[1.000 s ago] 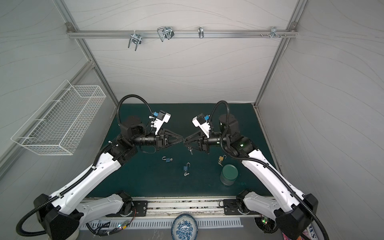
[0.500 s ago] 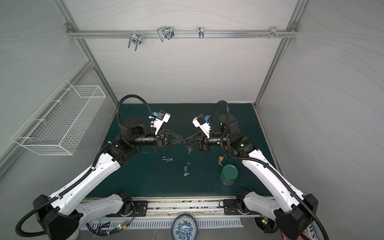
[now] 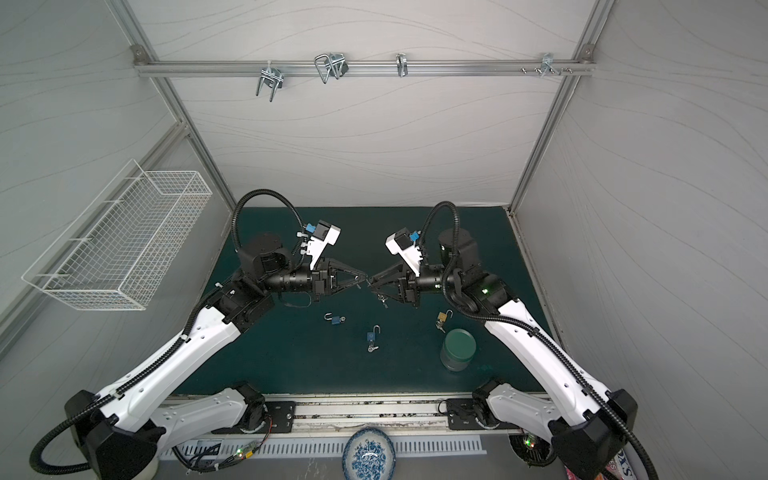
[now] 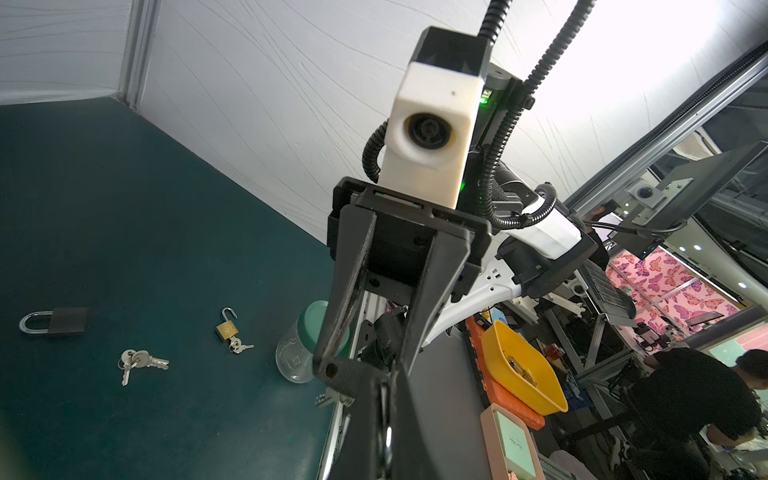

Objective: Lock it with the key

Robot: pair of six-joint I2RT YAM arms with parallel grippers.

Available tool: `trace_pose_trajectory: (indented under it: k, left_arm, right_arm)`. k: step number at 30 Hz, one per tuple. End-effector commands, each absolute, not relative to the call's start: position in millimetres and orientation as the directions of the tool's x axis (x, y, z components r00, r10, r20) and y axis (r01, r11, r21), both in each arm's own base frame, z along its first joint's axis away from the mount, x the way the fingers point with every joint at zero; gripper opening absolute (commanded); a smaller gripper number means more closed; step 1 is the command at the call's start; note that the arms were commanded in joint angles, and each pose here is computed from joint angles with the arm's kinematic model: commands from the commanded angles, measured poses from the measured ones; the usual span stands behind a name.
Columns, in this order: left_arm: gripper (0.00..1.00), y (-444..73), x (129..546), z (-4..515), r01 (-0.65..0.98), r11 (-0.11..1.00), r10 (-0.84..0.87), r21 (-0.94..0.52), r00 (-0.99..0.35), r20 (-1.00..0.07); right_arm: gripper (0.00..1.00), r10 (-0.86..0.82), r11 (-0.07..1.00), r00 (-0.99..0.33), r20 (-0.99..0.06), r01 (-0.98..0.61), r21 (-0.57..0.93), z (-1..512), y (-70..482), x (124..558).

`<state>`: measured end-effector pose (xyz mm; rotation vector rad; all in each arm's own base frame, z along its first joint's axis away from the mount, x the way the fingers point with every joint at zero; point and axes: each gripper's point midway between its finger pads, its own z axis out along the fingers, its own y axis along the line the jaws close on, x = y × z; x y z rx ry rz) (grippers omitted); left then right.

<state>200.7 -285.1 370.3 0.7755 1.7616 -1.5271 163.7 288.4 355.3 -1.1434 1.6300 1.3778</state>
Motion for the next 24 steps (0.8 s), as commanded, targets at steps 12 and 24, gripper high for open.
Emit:
trace_pose_trajectory:
  k: [12,24]
  left_arm:
    - [0.0,-252.3,219.5,449.3,0.724,0.212,-0.355,-0.656,-0.568,-0.742]
    - [0.0,-251.7,209.0,473.6,0.729,0.056,-0.423,-0.682,-0.602,-0.677]
  right_arm:
    - [0.75,0.099,0.15,-0.063,-0.993,-0.986,0.077,424.4,275.8,172.5]
    - [0.63,0.212,0.133,-0.03,-0.977,-0.989,0.059,448.7,297.3,174.8]
